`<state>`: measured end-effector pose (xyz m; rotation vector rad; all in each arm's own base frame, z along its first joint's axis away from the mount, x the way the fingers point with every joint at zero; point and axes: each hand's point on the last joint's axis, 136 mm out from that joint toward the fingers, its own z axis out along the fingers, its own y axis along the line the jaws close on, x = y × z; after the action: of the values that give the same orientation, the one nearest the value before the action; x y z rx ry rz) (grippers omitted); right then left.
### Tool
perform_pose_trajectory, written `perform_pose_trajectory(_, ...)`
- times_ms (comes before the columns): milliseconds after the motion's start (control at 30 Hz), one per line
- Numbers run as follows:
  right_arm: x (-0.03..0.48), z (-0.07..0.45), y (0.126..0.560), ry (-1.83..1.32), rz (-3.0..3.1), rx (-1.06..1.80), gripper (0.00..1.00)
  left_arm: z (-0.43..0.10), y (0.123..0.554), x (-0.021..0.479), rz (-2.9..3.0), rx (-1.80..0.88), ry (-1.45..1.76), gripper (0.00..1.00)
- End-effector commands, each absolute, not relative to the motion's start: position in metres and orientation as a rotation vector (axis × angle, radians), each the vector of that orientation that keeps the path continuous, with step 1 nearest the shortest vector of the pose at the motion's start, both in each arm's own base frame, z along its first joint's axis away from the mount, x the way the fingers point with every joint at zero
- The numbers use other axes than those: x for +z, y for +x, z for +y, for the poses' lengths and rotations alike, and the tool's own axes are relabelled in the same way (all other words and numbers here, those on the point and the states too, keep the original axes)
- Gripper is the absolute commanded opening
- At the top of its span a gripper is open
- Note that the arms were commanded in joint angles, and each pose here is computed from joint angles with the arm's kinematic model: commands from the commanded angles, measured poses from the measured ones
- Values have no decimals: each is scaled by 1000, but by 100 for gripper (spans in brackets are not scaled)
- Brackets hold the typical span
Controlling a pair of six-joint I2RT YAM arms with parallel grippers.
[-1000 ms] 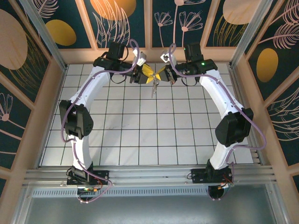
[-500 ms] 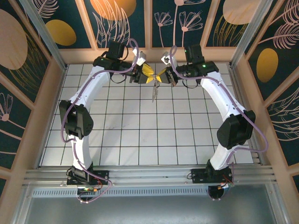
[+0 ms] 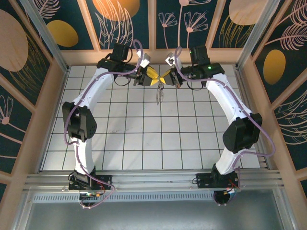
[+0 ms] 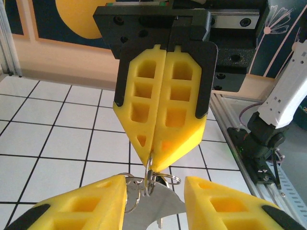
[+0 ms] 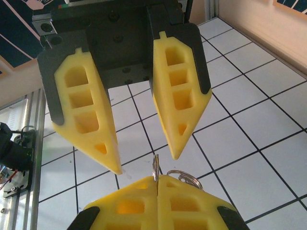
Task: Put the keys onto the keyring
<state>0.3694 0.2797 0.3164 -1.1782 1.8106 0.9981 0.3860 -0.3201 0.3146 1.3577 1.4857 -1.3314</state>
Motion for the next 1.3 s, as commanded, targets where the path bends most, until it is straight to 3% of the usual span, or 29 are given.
perform_pose_trajectory(0, 340, 285, 362, -1214, 1697, 1005, 0, -325, 385, 322, 1433, -1367, 1369, 36)
perform_pose_trajectory(467, 335, 291, 364, -1225, 1701, 1018, 0, -330, 385, 322, 1417, -1379, 1373, 23)
perform_pose_trajectory(600, 334, 293, 364, -1227, 1705, 1023, 0, -331, 384, 322, 1415, -1381, 1375, 14)
perform_pose_trajectory(700, 333, 293, 365, -1227, 1706, 1020, 0, -331, 383, 321, 1415, -1379, 1377, 1)
perform_pose_trajectory(933, 339, 291, 365, -1219, 1697, 1007, 0, -330, 382, 322, 1409, -1366, 1380, 0)
perform_pose_trajectory(1000, 344, 286, 366, -1184, 1688, 995, 20, -330, 384, 326, 1403, -1360, 1368, 0)
perform_pose_trajectory(1067, 352, 274, 366, -1136, 1664, 990, 31, -331, 387, 330, 1401, -1347, 1338, 0)
perform_pose_trajectory(1267, 360, 235, 353, -928, 1597, 979, 41, -328, 385, 350, 1335, -1320, 1250, 0)
